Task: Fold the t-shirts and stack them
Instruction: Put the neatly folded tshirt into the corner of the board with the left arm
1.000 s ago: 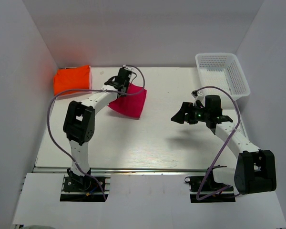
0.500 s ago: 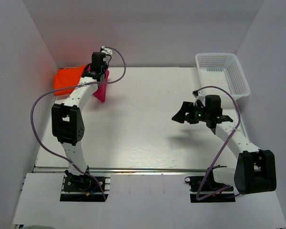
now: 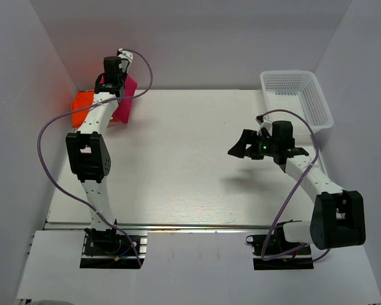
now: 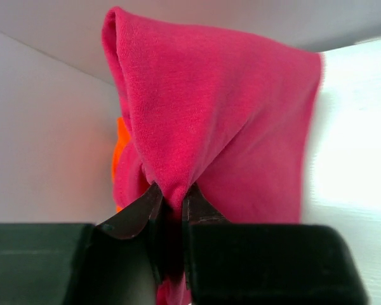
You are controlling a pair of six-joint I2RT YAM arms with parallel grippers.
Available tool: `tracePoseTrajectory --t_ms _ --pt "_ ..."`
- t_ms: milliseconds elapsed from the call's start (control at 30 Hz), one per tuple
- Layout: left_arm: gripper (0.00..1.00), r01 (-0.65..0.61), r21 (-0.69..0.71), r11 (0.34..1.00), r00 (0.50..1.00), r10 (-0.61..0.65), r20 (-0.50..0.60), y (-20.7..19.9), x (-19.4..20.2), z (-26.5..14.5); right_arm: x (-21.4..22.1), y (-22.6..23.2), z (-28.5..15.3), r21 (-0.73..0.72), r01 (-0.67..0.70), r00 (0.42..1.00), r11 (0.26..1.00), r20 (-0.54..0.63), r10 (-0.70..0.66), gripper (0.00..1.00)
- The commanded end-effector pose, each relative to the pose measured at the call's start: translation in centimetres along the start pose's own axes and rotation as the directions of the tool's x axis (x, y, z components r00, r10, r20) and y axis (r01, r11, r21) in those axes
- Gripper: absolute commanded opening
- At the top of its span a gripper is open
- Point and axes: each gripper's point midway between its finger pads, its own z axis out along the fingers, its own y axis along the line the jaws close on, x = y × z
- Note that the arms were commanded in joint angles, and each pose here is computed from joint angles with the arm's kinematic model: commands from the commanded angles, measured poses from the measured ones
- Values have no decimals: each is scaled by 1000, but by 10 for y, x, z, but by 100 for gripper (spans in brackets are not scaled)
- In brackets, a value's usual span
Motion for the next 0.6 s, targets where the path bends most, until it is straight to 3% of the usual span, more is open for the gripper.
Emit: tracePoseTrajectory --t_ms 0,533,567 --pt "0 50 -96 994 995 -41 96 61 -31 -4 -25 14 1 -46 30 999 998 45 -28 90" --pt "0 154 -110 982 986 -160 -48 90 50 55 -35 16 12 -82 1 1000 997 31 1 90" --pt "9 153 -138 979 985 -162 -56 94 51 57 -36 17 12 -79 -1 999 997 33 3 90"
